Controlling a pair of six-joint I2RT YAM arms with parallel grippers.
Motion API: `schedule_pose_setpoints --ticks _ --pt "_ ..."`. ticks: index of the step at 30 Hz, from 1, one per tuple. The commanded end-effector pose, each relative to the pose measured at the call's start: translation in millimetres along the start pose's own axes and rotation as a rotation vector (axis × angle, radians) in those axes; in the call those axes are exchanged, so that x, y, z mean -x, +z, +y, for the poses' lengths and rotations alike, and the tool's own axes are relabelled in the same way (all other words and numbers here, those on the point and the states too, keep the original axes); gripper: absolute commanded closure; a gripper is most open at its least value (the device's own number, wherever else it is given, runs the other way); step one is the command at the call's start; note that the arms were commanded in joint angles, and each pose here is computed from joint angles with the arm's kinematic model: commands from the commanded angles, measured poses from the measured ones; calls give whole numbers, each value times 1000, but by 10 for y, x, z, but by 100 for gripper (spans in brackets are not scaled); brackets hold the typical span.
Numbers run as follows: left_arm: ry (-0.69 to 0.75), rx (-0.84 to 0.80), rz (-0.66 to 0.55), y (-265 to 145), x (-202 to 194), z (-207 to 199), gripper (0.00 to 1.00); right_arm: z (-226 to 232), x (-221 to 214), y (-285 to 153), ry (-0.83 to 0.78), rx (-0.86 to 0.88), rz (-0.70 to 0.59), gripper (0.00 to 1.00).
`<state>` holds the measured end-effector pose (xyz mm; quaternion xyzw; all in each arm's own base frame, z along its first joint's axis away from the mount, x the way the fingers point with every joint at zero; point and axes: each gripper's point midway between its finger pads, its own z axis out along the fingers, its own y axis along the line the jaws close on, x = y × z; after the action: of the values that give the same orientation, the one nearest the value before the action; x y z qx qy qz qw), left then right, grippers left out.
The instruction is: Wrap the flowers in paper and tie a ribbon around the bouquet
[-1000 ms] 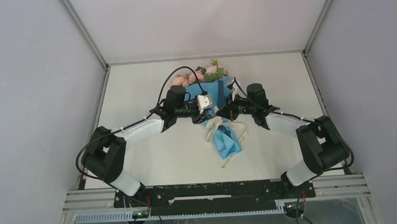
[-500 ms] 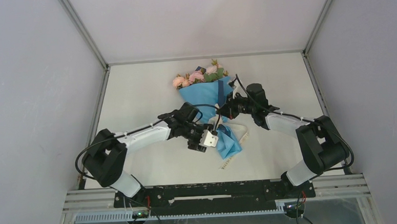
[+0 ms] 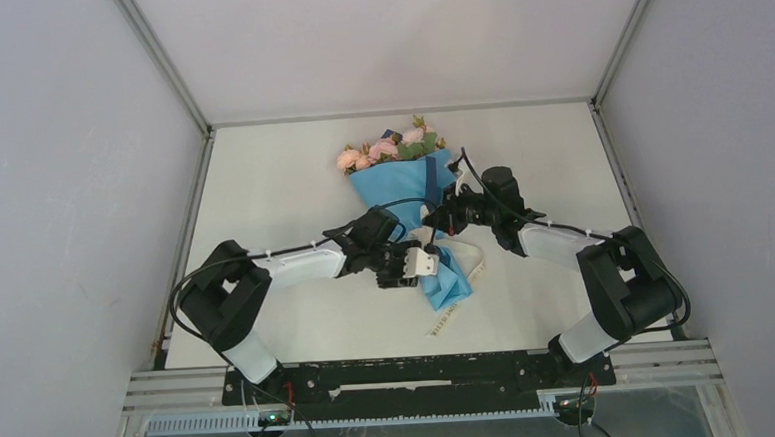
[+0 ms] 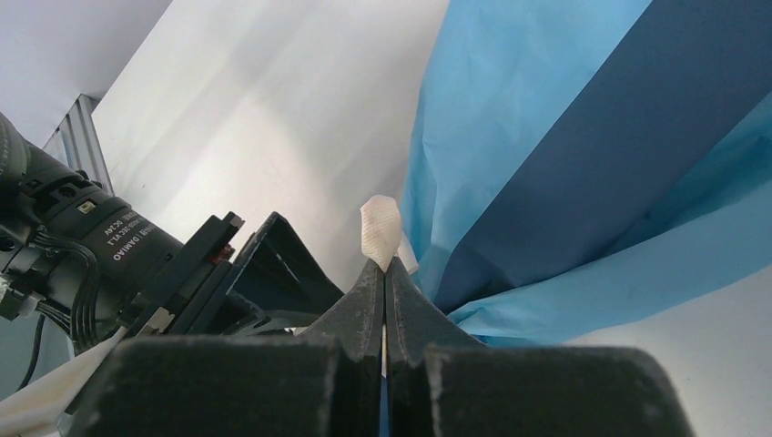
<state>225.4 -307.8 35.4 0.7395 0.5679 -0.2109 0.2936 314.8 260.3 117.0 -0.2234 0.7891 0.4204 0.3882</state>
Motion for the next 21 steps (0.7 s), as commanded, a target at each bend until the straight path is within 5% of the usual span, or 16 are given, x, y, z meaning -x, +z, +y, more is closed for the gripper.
schedule_pose_setpoints --ticks 1,5,11,21 --pt "-46 44 -35 66 77 73 50 68 224 -45 -36 9 -74 100" --pt "-62 65 -47 64 107 112 97 5 313 -93 14 -26 -108 100" --pt "51 192 120 -187 -239 321 100 -377 508 -433 168 -209 -244 100" --pt "201 256 344 -646 -672 572 100 -897 28 -857 382 -357 -253 100"
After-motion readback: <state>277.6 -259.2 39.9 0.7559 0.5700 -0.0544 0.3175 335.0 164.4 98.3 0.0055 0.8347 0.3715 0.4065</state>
